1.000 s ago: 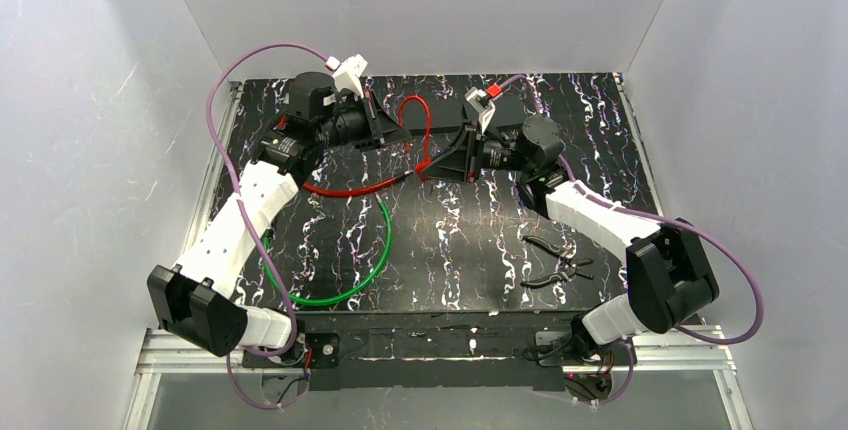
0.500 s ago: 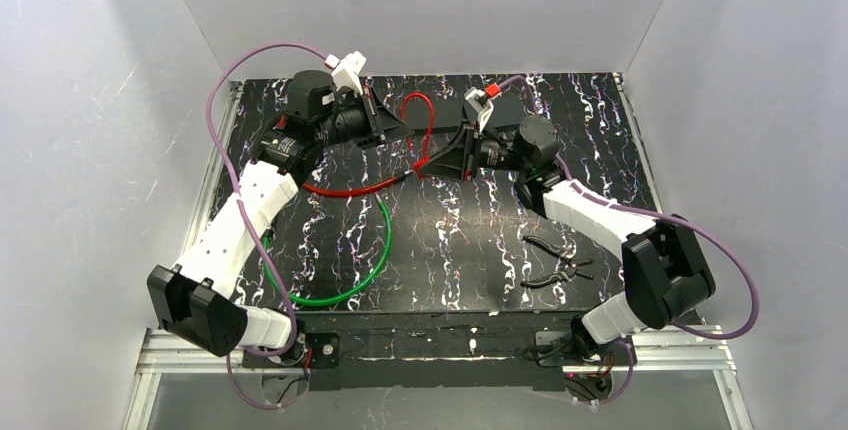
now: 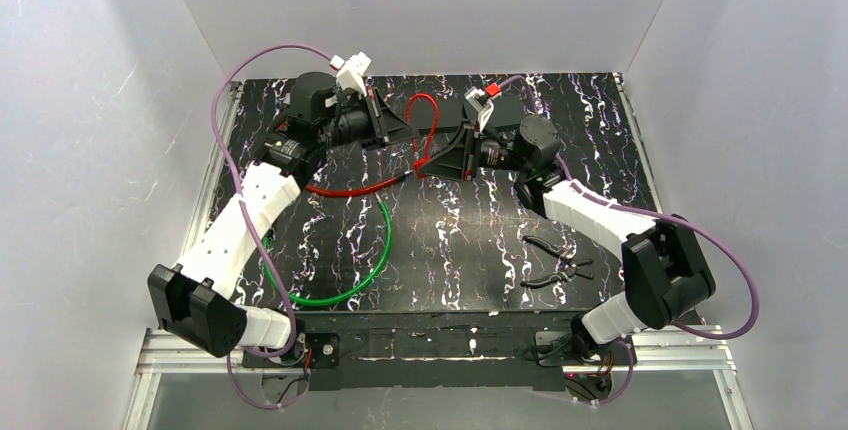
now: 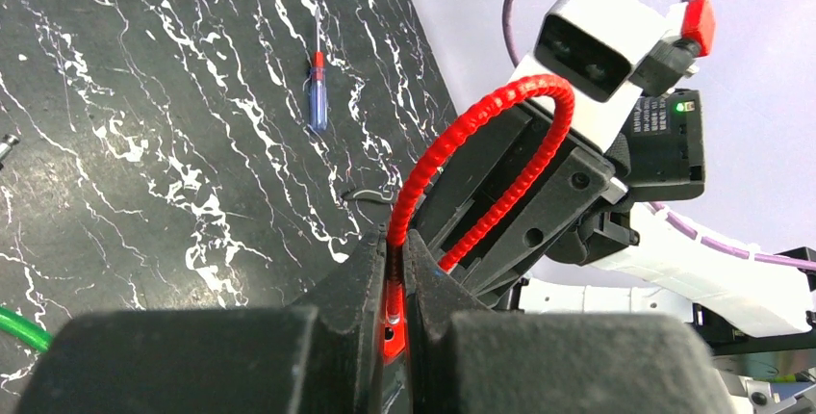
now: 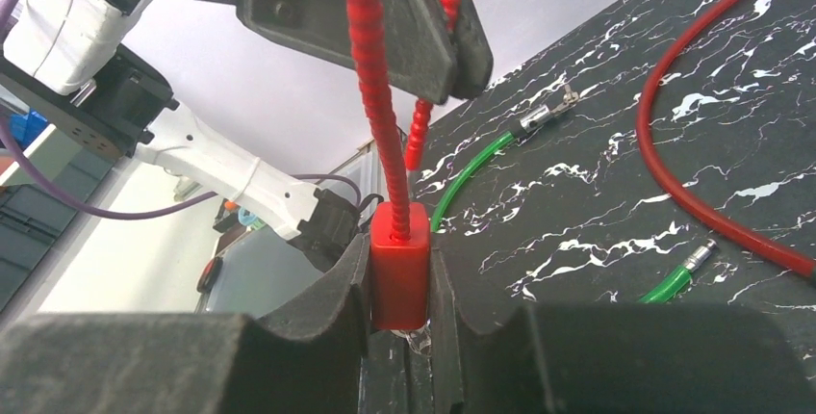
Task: Lock with the key
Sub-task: Lock the lock.
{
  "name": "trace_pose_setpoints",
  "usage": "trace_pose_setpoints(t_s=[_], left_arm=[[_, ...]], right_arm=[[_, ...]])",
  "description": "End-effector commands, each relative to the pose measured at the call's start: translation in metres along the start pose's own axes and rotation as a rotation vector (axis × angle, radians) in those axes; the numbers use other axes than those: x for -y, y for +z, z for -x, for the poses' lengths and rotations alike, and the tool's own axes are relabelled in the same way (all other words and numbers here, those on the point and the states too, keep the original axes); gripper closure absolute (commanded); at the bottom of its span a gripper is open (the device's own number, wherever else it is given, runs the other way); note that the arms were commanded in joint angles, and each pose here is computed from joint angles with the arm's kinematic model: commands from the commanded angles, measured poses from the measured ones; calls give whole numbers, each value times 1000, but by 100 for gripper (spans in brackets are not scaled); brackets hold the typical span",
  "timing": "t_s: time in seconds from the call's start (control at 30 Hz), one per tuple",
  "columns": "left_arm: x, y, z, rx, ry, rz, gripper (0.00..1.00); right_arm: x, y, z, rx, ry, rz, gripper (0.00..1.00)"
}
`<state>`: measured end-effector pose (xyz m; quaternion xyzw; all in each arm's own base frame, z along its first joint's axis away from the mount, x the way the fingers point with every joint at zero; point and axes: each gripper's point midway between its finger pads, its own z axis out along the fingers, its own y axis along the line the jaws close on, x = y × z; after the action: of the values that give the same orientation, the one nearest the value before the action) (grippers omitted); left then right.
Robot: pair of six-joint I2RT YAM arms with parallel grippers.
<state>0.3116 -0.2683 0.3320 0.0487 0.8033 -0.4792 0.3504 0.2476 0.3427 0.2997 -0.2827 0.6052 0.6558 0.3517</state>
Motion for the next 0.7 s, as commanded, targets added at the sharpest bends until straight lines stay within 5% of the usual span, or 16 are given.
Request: trace_pose_setpoints(t_s=[0.0,0.67], left_arm=[[20,-8,-15,-40,20,-78,100],[28,-15,-37,-98,-2,-126,100]], right_arm=[[-14,6,16,38,-66,50,99],[11,0,26,81,-47,-53,99]])
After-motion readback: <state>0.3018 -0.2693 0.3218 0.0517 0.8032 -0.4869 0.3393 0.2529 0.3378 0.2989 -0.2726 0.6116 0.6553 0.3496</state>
